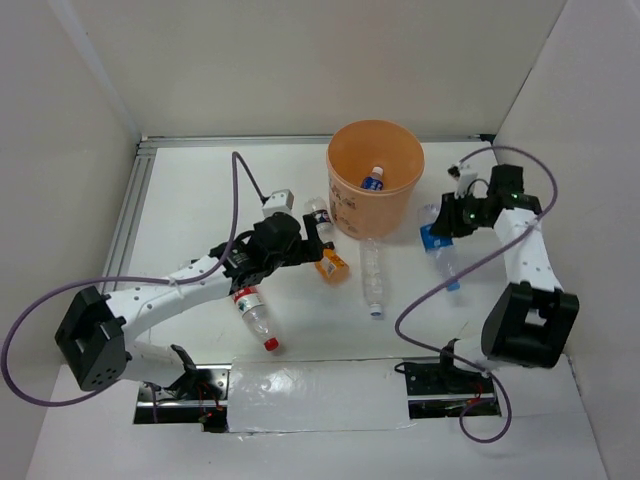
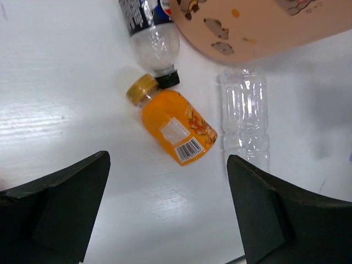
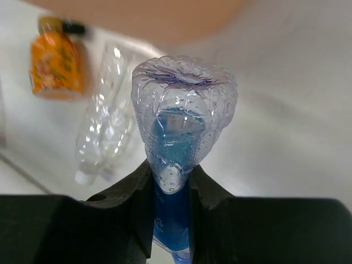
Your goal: Put the plastic bottles in the bin
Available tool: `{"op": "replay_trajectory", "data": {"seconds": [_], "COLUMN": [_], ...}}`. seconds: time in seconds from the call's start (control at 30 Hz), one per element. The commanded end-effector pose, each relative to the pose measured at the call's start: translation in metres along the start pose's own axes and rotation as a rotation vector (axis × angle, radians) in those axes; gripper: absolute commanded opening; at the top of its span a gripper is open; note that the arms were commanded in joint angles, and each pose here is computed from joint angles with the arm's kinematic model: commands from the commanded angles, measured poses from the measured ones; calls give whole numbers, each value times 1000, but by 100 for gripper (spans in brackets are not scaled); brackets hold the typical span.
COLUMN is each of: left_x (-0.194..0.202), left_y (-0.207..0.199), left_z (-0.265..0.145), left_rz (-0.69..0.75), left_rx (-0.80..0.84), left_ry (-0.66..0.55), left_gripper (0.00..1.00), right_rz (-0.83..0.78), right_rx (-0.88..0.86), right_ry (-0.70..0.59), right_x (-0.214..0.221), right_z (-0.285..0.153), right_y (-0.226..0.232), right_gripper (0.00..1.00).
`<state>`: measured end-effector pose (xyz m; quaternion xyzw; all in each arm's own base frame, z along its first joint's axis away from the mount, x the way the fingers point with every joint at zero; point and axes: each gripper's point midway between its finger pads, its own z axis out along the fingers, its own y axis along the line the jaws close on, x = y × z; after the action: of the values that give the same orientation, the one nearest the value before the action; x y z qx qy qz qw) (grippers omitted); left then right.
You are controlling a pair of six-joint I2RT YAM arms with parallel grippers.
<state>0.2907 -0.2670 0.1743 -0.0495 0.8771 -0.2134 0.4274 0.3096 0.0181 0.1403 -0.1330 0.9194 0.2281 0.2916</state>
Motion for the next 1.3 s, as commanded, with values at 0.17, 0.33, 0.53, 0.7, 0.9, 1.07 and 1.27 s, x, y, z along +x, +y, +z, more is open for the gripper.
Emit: {"op": "replay_trajectory", "data": {"seconds": [0.17, 0.33, 0.53, 0.7, 0.9, 1.07, 1.27], "left_x": [23, 46, 61, 65, 70, 88, 107], "left_y": [-32, -32, -26, -25, -24, -13, 0], "left_z": [17, 37, 58, 69, 91, 102, 103], "left_rz": [-195, -208, -217, -211, -201, -186, -162], "left_rx": [20, -29, -67, -87, -122, -163, -170], "left_ry": [157, 250, 306, 309, 302, 334, 371], "left_gripper": [100, 100, 100, 100, 100, 93, 33], "right_rz": [-533, -703, -905, -954, -810, -739, -632], "right_rx": [258, 176, -153, -286, -344, -358, -358], "right_ry": [-655, -919, -1033, -986, -818, -770, -685], "right_x": [-170, -244, -306, -312, -292, -266, -205], "right_z": [-145, -194, -170, -121, -60, -76, -105], "right_y": [45, 86, 169, 207, 188, 190, 181], "right_gripper": [12, 14, 15, 16, 93, 100, 100]}}
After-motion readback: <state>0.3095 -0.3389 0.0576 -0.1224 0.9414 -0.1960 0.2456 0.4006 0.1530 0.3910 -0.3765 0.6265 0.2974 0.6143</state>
